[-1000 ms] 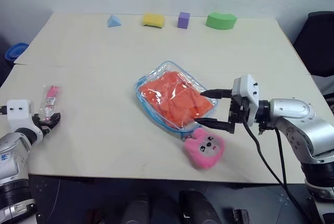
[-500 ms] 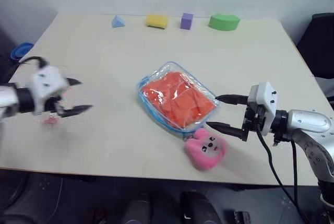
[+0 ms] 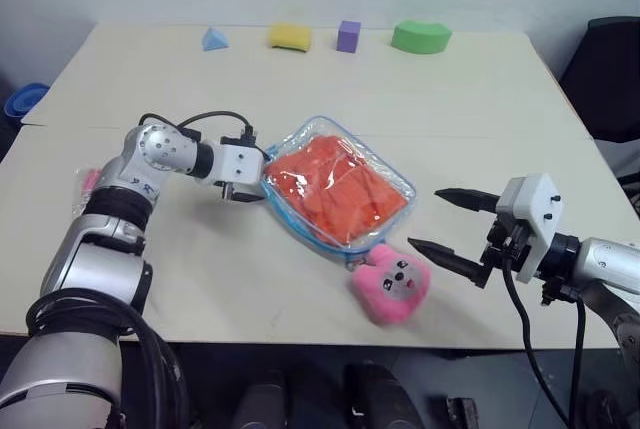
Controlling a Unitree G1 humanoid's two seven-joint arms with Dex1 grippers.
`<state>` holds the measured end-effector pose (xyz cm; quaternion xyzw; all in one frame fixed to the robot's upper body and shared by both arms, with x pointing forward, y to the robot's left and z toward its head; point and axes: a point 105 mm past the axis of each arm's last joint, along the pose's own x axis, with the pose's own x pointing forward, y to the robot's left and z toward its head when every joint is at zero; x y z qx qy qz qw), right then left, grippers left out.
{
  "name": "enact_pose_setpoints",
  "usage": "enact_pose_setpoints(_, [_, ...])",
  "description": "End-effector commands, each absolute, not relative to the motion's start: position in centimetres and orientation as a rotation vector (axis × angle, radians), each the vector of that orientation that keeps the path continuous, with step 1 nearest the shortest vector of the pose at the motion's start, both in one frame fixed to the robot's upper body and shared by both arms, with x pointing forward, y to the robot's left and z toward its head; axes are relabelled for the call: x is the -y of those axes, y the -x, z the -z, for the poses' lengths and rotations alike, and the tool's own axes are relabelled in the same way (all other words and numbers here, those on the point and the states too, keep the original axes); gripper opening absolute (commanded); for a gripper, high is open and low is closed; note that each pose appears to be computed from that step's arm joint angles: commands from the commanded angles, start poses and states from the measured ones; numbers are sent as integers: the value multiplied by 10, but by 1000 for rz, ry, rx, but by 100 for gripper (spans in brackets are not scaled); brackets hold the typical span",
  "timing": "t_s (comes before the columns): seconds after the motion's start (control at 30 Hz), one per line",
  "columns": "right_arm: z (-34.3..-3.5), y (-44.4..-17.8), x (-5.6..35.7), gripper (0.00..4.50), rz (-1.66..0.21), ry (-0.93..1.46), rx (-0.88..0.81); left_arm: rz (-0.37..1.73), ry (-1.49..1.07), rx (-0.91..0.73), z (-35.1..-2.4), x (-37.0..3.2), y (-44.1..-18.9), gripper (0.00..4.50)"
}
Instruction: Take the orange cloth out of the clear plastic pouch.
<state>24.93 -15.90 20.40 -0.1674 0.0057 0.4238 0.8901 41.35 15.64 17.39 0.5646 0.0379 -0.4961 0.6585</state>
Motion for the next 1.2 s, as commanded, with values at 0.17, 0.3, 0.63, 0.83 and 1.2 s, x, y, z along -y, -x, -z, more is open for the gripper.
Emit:
enact_pose_setpoints(0.17, [-210, -244, 156, 450, -885, 359, 12, 1120, -1184, -50, -182, -156, -413, 150])
enact_pose_setpoints(0.3, [-208, -245, 154, 450, -913, 364, -8, 1173, -1125, -115, -170, -167, -397, 28])
enact_pose_setpoints(0.63, [-199, -250, 149, 450, -969, 371, -42, 922, -977, -340, -139, -166, -313, 3])
enact_pose_setpoints(0.83, [-195, -251, 147, 450, -997, 371, -65, 820, -925, -382, -133, -153, -289, 3])
enact_pose_setpoints(1.2, [-190, -251, 160, 450, -968, 375, -106, 665, -762, -394, -141, -164, -293, 171])
